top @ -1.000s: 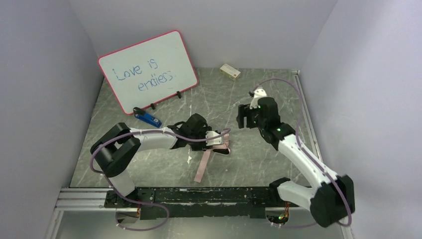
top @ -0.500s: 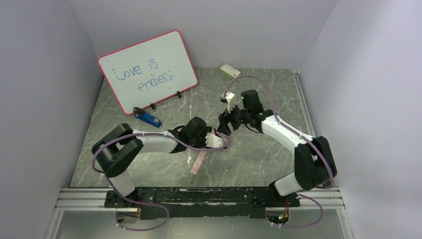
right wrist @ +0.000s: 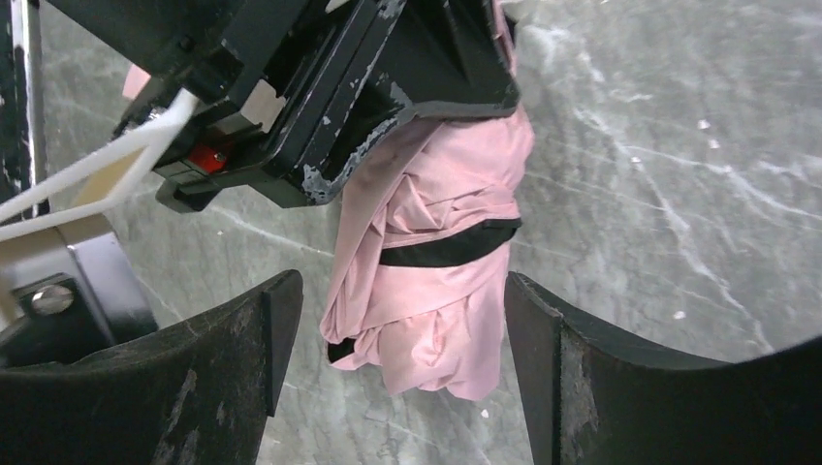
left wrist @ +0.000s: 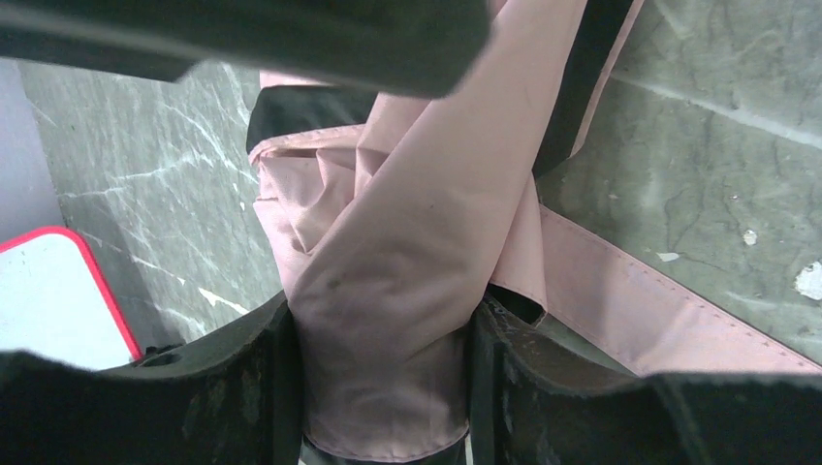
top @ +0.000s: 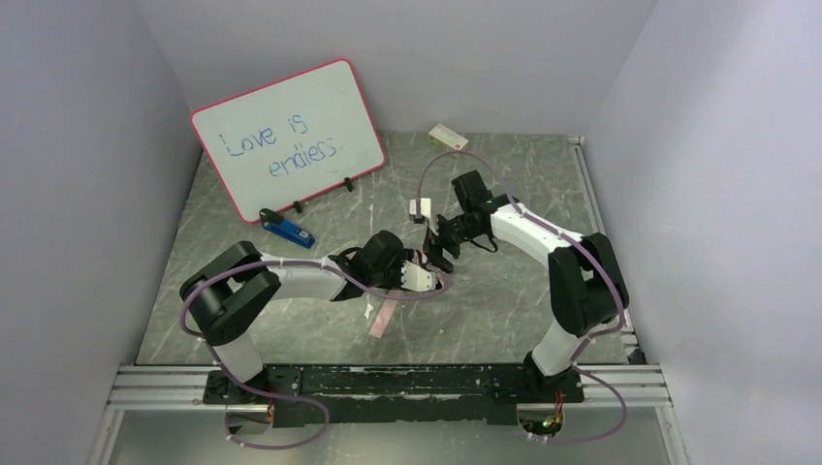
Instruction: Put away the umbrella
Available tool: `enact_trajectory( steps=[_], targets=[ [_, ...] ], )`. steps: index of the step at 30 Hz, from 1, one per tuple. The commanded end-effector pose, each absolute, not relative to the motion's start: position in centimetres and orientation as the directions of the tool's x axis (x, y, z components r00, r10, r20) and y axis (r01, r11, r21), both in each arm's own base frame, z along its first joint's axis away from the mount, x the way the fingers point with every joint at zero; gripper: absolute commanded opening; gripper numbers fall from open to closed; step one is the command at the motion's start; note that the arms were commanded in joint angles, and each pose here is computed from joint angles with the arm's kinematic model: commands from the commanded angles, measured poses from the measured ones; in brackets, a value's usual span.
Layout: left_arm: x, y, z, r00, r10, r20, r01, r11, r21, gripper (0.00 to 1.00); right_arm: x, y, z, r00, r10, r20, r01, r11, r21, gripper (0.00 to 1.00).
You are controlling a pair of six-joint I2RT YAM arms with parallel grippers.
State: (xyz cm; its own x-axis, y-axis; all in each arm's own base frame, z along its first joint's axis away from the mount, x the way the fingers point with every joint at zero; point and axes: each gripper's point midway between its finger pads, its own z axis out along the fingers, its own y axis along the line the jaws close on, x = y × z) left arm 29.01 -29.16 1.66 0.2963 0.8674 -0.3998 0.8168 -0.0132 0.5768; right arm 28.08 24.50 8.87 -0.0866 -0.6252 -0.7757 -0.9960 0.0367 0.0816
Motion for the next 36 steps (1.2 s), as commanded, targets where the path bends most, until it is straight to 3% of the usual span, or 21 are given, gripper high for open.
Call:
enact_trajectory(
  steps=[1, 9, 22, 36],
  targets=[
    [22.9, -20.2, -6.8, 0.219, 0.969, -0.112, 0.933, -0.174, 0.315, 0.05, 27.1, 25.2, 7.9, -0.026, -0.633, -0.773, -0.996, -0.048, 0.072, 0.8],
    [22.7, -20.2, -6.9, 0.228, 0.968, -0.109, 0.933, -0.185, 0.308, 0.05, 28.4, 26.2, 5.4, 0.007, -0.679, -0.734, -1.0, -0.017, 0.007, 0.8],
    [22.5, -20.4, -6.7, 0.233, 0.964, -0.127, 0.935, -0.186, 0.303, 0.05, 28.1, 24.7, 0.9, -0.016, -0.782, -0.623, -0.999, -0.008, 0.035, 0.76],
    [22.1, -20.7, -6.6, 0.243, 0.959, -0.149, 0.938, -0.193, 0.288, 0.05, 29.3, 26.1, 4.8, 0.001, -0.639, -0.769, -0.999, -0.027, 0.022, 0.76]
  ],
)
